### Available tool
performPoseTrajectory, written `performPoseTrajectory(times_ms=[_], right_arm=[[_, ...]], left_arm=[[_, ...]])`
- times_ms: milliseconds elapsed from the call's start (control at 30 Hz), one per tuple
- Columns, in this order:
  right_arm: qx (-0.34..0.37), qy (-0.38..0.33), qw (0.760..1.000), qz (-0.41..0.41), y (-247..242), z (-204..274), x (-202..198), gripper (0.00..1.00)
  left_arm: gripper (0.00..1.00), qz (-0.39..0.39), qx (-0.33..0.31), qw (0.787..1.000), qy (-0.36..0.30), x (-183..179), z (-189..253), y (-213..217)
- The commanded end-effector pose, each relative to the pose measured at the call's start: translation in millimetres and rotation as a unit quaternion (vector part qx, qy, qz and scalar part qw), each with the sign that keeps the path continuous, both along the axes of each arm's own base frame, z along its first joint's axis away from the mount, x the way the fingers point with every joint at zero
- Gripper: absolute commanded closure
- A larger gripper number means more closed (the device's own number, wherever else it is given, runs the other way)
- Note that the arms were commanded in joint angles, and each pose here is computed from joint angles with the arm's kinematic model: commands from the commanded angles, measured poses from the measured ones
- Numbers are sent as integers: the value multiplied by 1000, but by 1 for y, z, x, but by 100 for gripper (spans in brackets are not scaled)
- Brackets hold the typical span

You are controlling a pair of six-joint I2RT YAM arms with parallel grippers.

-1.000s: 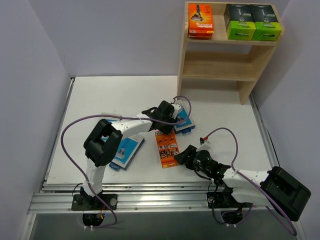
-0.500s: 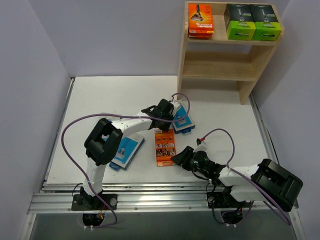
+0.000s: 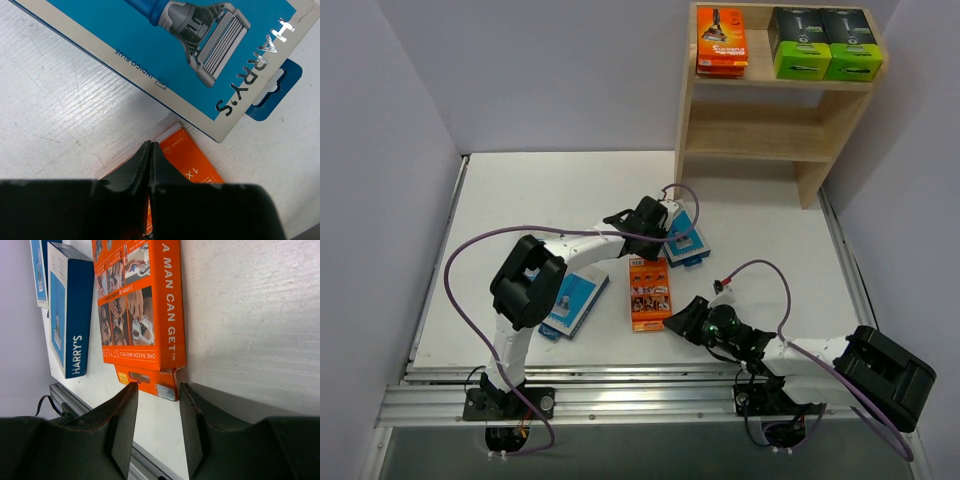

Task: Place and organize the shaving razors onto the shelf
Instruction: Grab a shaving razor with the left arm

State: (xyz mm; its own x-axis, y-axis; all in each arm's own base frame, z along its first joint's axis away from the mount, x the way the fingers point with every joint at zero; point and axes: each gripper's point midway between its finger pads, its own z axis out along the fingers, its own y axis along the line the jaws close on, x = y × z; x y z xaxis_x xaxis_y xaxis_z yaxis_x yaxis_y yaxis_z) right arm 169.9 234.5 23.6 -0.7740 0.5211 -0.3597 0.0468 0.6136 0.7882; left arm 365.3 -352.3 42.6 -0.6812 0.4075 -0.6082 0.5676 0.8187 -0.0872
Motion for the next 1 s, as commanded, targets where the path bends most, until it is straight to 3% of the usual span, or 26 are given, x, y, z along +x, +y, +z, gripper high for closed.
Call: performPoseTrajectory(times_ms=[0,400,600,967], right_arm=[[-12,17,1000,2,-10,-12,-13,67],[14,6,1000,-3,-4,-4,-7,68],[35,10,999,15,7,-3,-9,77],[37,19,999,3,11,-10,-3,79]], left_arm=[[93,9,84,993,79,-29,-59,35],[96,12,83,993,86,-32,-61,36],[98,14,84,992,89,-34,-63,36],[98,8,94,991,95,-42,-70,37]])
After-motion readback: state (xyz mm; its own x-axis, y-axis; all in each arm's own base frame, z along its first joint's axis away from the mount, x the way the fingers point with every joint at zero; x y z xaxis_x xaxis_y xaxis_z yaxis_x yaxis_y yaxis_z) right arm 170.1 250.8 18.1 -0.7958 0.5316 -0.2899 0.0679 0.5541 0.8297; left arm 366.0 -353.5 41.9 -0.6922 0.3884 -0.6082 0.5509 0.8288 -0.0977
